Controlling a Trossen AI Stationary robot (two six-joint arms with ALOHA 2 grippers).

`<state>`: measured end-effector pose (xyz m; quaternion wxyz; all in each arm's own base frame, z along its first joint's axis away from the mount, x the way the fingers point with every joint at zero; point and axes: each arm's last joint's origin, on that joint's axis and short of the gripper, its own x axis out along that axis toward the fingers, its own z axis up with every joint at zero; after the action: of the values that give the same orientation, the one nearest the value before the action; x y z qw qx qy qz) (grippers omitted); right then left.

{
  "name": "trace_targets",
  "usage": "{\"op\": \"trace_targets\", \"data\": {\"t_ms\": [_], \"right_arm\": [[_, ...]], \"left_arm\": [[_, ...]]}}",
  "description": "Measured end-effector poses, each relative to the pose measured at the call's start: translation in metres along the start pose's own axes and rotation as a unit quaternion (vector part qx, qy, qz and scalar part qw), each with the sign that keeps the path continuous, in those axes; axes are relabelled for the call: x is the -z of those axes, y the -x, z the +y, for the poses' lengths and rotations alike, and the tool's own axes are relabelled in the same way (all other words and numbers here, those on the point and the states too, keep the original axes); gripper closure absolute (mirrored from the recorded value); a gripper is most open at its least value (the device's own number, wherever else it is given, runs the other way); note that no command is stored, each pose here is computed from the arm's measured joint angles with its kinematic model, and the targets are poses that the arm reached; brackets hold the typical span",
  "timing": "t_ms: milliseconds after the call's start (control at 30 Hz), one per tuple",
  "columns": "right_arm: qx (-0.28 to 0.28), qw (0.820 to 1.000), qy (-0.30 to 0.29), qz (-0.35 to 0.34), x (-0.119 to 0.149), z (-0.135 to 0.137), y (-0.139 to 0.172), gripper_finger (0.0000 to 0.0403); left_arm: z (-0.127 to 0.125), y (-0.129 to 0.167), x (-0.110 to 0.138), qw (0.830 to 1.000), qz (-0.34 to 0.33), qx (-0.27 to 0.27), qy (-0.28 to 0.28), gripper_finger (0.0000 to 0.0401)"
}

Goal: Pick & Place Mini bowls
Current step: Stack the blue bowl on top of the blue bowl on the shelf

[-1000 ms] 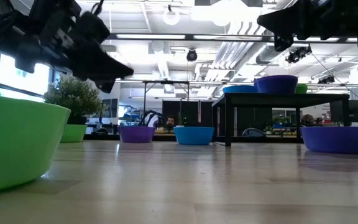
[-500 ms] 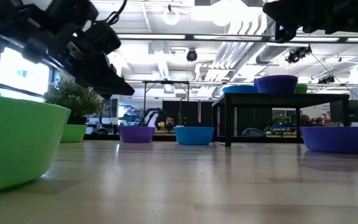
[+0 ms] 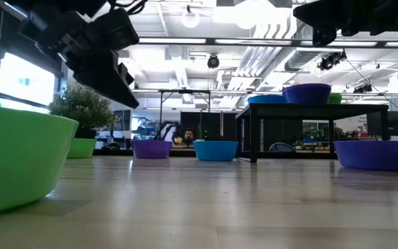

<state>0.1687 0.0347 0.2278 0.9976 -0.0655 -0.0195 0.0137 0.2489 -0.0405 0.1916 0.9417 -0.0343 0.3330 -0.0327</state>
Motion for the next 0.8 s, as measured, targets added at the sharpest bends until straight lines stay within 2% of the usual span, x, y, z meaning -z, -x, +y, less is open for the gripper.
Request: {"op": "trace_targets", "data": {"t_ms": [133, 300, 433, 533, 667, 800], "right_arm": [[-0.008, 1.000, 0.002, 0.010, 0.004, 0.003, -0.003, 0.0401], [-0.001, 1.000, 0.001, 0.017, 0.008, 0.008, -0.009, 0.0402], [0.006, 1.000, 0.002, 0.012, 0.010, 0.009, -0.013, 0.0402], [0.002, 1.000, 0.001, 0.007, 0.010, 0.010, -0.015, 0.0402], [-0.004, 1.000, -0.001, 0.004, 0.011, 0.011, -0.017, 0.0402], [-0.006, 1.000, -0.012, 0.001, 0.012, 0.012, -0.019, 0.0401]], "left_arm": [[0.004, 0.003, -0.001, 0.998, 0.009, -0.050, 0.038, 0.0399], [0.007, 0.015, 0.001, 0.994, 0.013, -0.101, 0.043, 0.0399], [0.012, 0.025, -0.004, 0.990, -0.012, -0.128, 0.058, 0.0399], [0.023, 0.029, -0.005, 0.987, -0.010, -0.130, 0.096, 0.0399], [0.045, 0.031, -0.003, 0.979, 0.000, -0.159, 0.125, 0.0399], [0.066, 0.033, -0.004, 0.977, -0.001, -0.152, 0.152, 0.0399]]}}
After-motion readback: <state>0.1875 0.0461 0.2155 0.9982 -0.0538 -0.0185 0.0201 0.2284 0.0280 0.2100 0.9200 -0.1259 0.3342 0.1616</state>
